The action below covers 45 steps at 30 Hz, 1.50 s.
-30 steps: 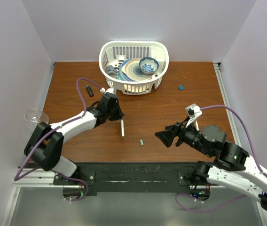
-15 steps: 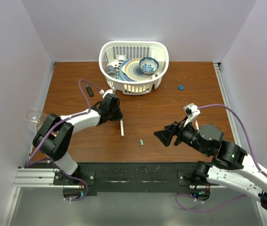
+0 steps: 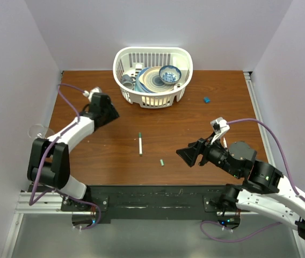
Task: Insert the pens into the pen caps
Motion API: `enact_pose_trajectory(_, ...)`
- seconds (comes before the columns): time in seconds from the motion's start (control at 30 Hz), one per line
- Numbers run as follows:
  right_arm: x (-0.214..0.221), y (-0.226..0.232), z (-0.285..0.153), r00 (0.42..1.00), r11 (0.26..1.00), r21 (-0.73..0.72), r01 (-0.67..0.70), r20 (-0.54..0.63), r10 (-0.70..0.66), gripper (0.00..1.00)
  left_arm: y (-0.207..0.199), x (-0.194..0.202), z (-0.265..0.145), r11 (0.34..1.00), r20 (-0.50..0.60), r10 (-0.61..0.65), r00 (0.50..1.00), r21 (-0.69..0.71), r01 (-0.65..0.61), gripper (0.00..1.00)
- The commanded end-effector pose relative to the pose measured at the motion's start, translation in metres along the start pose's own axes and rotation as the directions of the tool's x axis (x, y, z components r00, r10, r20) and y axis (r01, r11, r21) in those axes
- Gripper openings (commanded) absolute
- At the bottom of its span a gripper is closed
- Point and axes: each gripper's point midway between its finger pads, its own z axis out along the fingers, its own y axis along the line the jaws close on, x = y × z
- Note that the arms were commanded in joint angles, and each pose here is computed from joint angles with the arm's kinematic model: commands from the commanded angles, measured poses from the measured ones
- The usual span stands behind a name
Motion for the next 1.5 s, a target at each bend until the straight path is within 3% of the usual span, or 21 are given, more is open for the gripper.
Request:
enact_pose_trajectory(0.0,-0.028,0.009,-0.004,0.997,1.000,-0.005,0.006,0.075,-0.005,0.75,0.017,-0.075,-0.002,0.999,0.127,-0.001,0.992,-0.038,0.006,0.58)
enact_pose_trajectory(0.1,-0.034,0.012,-0.005,0.997,1.000,-0.002,0.014,0.080,-0.014,0.75,0.025,-0.104,0.011,0.997,0.159,0.024,0.987,-0.074,-0.013,0.58)
enact_pose_trajectory(0.37,-0.046,0.008,-0.010,0.995,0.998,0.038,0.042,0.094,-0.045,0.74,0.045,-0.136,0.062,0.978,0.113,0.094,0.989,-0.194,-0.071,0.58)
enact_pose_trajectory(0.73,-0.051,0.009,-0.004,0.993,0.996,0.062,0.067,0.090,-0.072,0.74,0.053,-0.132,0.128,0.974,0.017,0.129,0.991,-0.190,-0.124,0.58)
enact_pose_trajectory(1.0,-0.052,0.009,0.002,0.993,0.994,0.074,0.077,0.085,-0.083,0.73,0.061,-0.117,0.144,0.970,-0.030,0.117,0.993,-0.211,-0.121,0.57)
enact_pose_trajectory(1.2,-0.057,0.012,0.004,0.991,0.994,0.068,0.081,0.098,-0.087,0.73,0.074,-0.096,0.149,0.961,-0.101,0.103,0.990,-0.245,-0.125,0.47)
enact_pose_trajectory(1.47,-0.059,0.020,-0.001,0.993,0.999,0.023,0.045,0.111,-0.047,0.73,0.078,-0.074,0.131,0.964,-0.161,0.108,0.981,-0.226,-0.143,0.22)
